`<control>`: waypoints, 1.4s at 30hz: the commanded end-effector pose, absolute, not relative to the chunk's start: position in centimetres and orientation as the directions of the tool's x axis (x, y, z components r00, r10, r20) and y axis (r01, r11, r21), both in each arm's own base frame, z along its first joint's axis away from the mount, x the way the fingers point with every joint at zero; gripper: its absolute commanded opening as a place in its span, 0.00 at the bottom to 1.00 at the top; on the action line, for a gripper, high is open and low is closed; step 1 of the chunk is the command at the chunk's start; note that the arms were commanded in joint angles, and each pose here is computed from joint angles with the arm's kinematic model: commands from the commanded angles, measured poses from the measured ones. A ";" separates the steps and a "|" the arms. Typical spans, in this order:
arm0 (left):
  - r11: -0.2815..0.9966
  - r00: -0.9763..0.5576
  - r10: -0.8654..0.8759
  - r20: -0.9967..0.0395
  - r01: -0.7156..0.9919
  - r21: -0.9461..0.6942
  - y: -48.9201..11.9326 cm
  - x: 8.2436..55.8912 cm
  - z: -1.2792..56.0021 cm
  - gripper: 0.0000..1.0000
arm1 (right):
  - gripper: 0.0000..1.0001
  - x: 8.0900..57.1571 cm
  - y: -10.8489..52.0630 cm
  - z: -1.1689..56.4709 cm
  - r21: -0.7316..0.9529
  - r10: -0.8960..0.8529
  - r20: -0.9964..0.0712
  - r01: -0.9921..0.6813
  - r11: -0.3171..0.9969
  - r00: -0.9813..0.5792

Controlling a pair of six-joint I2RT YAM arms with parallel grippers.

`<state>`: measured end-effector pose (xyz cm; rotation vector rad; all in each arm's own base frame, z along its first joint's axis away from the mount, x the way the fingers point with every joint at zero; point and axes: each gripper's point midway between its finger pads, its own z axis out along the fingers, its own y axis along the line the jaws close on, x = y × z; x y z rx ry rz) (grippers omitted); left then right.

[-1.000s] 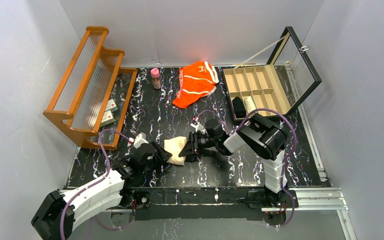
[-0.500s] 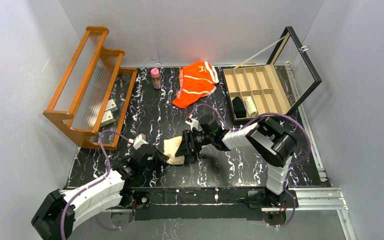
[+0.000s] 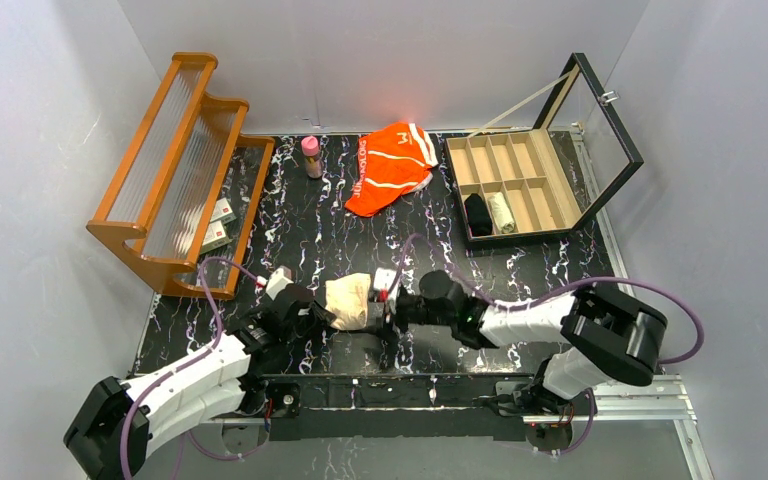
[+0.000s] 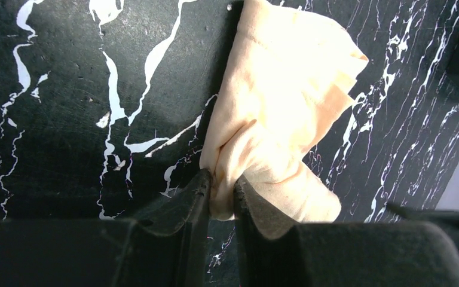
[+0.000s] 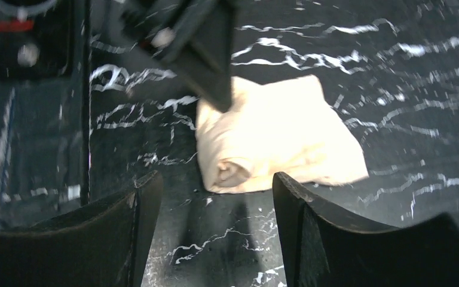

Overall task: Roll the underwear
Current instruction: Roll the underwear to the center of the board.

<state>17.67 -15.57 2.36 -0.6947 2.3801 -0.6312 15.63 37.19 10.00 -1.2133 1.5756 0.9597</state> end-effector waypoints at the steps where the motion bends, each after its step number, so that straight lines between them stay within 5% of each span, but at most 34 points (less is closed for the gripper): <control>1: 0.810 -0.723 -0.559 -0.406 -0.371 -0.454 -13.7 16.7 1.1 0.18 | 0.73 15.3 39.2 12.0 -0.434 -0.227 -0.884 -0.898 0.069 0.410; 7: 0.817 -0.729 -0.549 -0.408 -0.365 -0.447 -13.8 16.7 1.4 0.18 | 0.69 14.8 41.2 11.5 -0.566 -0.205 -0.806 -0.824 -0.009 0.555; 18: 0.818 -0.731 -0.547 -0.408 -0.363 -0.447 -13.8 16.6 1.5 0.18 | 0.52 14.4 42.8 8.3 -0.556 -0.229 -0.796 -0.826 -0.091 0.561; 25: 0.819 -0.722 -0.546 -0.425 -0.352 -0.454 -13.6 16.8 2.1 0.19 | 0.24 14.8 41.6 5.2 -0.476 -0.322 -0.821 -0.877 -0.070 0.471; 29: 0.818 -0.707 -0.550 -0.444 -0.348 -0.458 -13.1 16.8 2.5 0.40 | 0.11 14.2 41.1 4.6 -0.346 -0.322 -0.882 -0.937 -0.055 0.344; 33: 0.802 -0.682 -0.568 -0.461 -0.333 -0.496 -13.0 17.1 3.2 0.67 | 0.12 13.2 41.0 5.1 -0.132 -0.279 -0.950 -0.991 -0.039 0.137; 42: 0.727 -0.670 -0.618 -0.412 -0.287 -0.624 -15.0 17.4 3.2 0.81 | 0.15 12.1 41.8 5.6 0.277 -0.197 -0.941 -0.961 0.015 -0.274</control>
